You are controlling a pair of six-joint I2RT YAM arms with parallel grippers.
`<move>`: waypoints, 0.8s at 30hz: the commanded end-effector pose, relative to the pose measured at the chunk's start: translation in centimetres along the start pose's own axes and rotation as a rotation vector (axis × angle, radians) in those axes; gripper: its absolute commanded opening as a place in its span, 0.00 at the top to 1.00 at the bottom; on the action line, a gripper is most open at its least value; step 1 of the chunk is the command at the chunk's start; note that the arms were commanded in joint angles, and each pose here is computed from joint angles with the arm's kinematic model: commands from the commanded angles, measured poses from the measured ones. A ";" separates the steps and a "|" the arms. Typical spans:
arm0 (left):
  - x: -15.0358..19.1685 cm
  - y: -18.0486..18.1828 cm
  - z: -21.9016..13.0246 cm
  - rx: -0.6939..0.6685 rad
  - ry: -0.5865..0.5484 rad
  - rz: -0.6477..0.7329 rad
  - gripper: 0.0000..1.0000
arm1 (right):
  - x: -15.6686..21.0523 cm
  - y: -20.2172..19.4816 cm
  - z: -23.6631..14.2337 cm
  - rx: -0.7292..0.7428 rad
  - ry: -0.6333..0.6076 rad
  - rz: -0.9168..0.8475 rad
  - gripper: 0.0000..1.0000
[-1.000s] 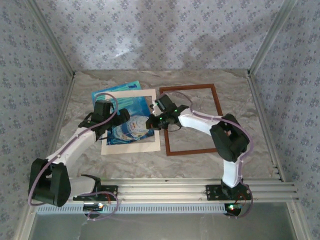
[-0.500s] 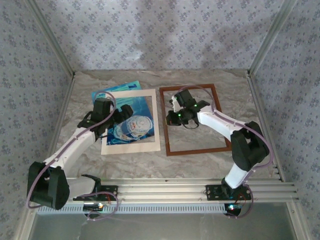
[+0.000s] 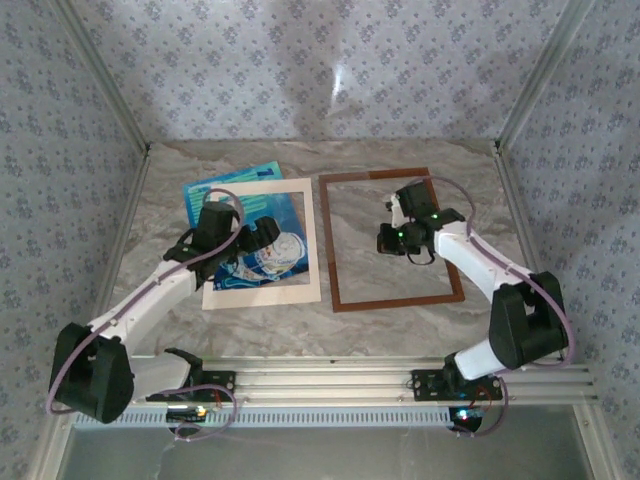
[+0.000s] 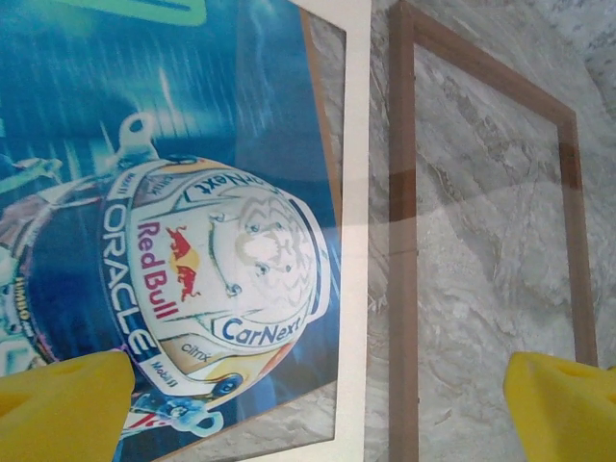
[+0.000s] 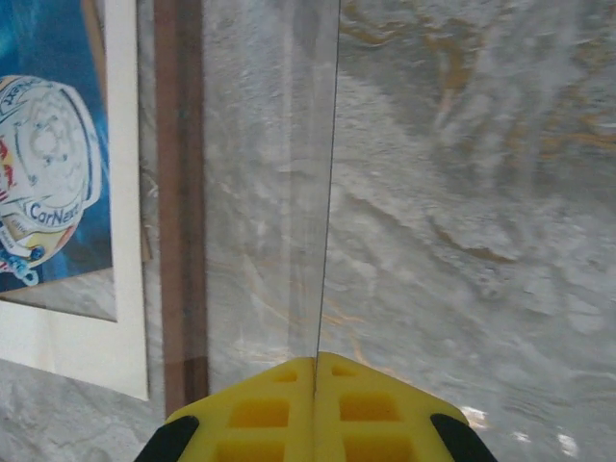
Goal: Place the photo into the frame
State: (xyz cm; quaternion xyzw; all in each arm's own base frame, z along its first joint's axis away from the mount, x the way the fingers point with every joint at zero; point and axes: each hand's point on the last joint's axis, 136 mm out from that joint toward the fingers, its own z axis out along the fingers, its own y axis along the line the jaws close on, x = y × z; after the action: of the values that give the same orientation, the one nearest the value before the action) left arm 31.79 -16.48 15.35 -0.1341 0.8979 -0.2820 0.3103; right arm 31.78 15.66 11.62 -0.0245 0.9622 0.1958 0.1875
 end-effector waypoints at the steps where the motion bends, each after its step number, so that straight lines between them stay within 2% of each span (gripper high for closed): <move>1: 0.0 -1.4 1.2 0.051 0.007 0.021 0.01 | 0.6 -2.0 -1.1 0.048 -0.008 -0.011 1.00; 8: -0.1 -3.0 3.8 0.097 0.025 0.050 0.01 | 0.5 -4.6 -2.4 0.084 -0.014 -0.009 1.00; 17: 0.8 -4.0 5.9 0.115 0.049 0.074 0.01 | 0.7 -5.8 -3.0 0.064 -0.012 -0.006 1.00; 24: 0.7 -3.6 6.2 0.094 0.035 0.079 0.01 | 0.7 -7.6 -3.8 0.178 0.003 -0.004 1.00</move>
State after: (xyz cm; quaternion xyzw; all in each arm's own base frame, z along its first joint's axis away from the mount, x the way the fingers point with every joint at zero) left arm 34.51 -21.59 11.81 -0.0921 0.9026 -0.3054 0.2890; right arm 31.19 8.45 11.18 -0.0075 0.9716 0.1403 0.1906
